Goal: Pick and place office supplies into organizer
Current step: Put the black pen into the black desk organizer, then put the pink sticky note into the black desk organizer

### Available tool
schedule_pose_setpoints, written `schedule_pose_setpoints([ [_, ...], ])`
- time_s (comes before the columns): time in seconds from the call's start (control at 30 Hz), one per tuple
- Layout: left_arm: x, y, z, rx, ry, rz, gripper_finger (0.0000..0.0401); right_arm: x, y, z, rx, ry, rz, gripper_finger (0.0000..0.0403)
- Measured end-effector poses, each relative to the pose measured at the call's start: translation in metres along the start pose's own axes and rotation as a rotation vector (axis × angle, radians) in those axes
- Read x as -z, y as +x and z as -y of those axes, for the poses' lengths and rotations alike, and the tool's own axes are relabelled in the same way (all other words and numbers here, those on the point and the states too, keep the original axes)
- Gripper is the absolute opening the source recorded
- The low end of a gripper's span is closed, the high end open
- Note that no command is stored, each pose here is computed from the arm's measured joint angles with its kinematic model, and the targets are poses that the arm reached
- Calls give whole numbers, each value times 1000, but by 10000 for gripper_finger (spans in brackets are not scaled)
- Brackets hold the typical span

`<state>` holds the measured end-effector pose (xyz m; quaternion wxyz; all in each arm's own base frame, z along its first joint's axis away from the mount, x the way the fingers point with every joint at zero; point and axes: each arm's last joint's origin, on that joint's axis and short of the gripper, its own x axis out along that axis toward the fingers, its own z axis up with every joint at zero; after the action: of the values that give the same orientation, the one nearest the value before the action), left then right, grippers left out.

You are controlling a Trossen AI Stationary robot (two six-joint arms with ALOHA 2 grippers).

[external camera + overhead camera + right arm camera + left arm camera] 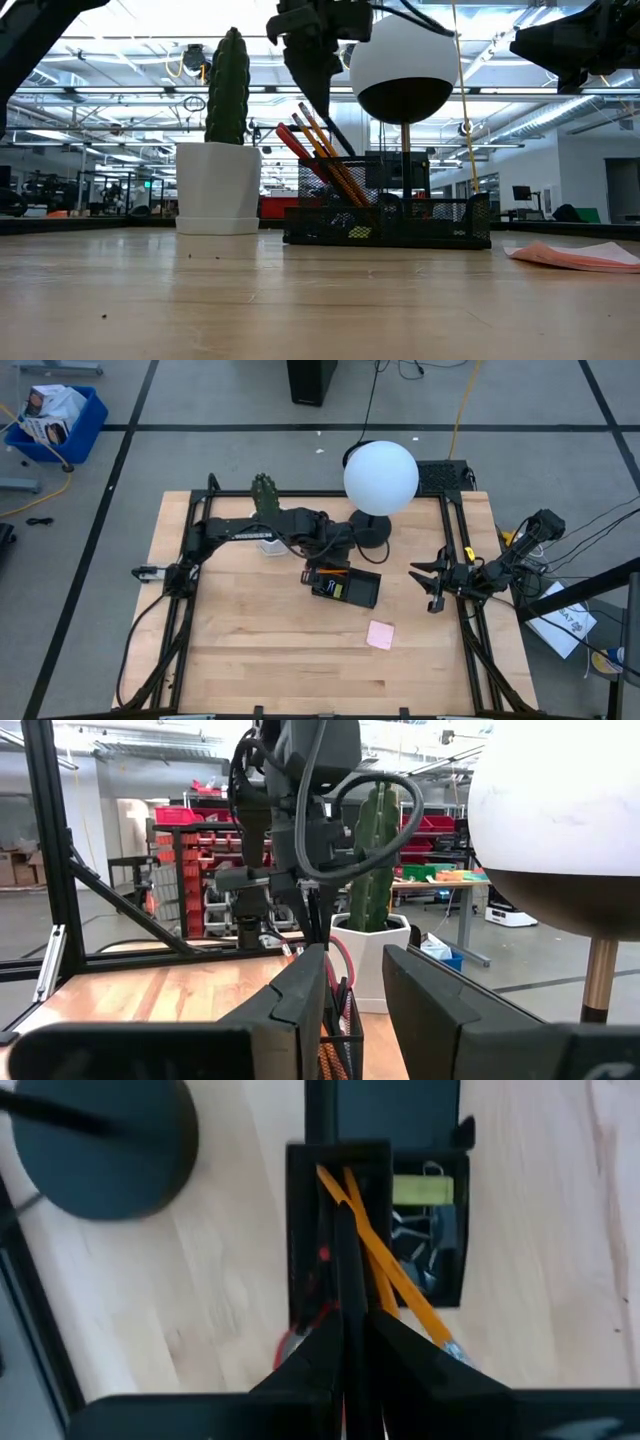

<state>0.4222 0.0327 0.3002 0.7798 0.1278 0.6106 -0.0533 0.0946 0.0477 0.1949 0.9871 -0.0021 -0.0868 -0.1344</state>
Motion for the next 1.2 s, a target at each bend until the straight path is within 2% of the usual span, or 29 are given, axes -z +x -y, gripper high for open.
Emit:
schedule_pose_setpoints([
  [0.27,-3,0,-1,-28,9,19,49,0,0,0,0,0,0,100],
  [0.57,-6,-1,3,-46,13,33,139,0,0,0,0,0,0,100],
  [0.77,-7,-3,6,-75,13,36,173,0,0,0,0,0,0,100],
  [0.9,-7,-5,9,-91,-99,34,178,0,0,0,0,0,0,100],
  [1.0,-8,-8,17,-20,-195,47,170,0,0,0,0,0,0,100],
  [1.07,-13,-10,28,49,-201,83,162,0,0,0,0,1,0,100],
  [1.13,-19,-14,45,159,-155,146,155,0,0,0,0,0,0,100],
  [1.2,-30,-19,64,300,-61,252,148,0,0,0,0,0,0,100],
])
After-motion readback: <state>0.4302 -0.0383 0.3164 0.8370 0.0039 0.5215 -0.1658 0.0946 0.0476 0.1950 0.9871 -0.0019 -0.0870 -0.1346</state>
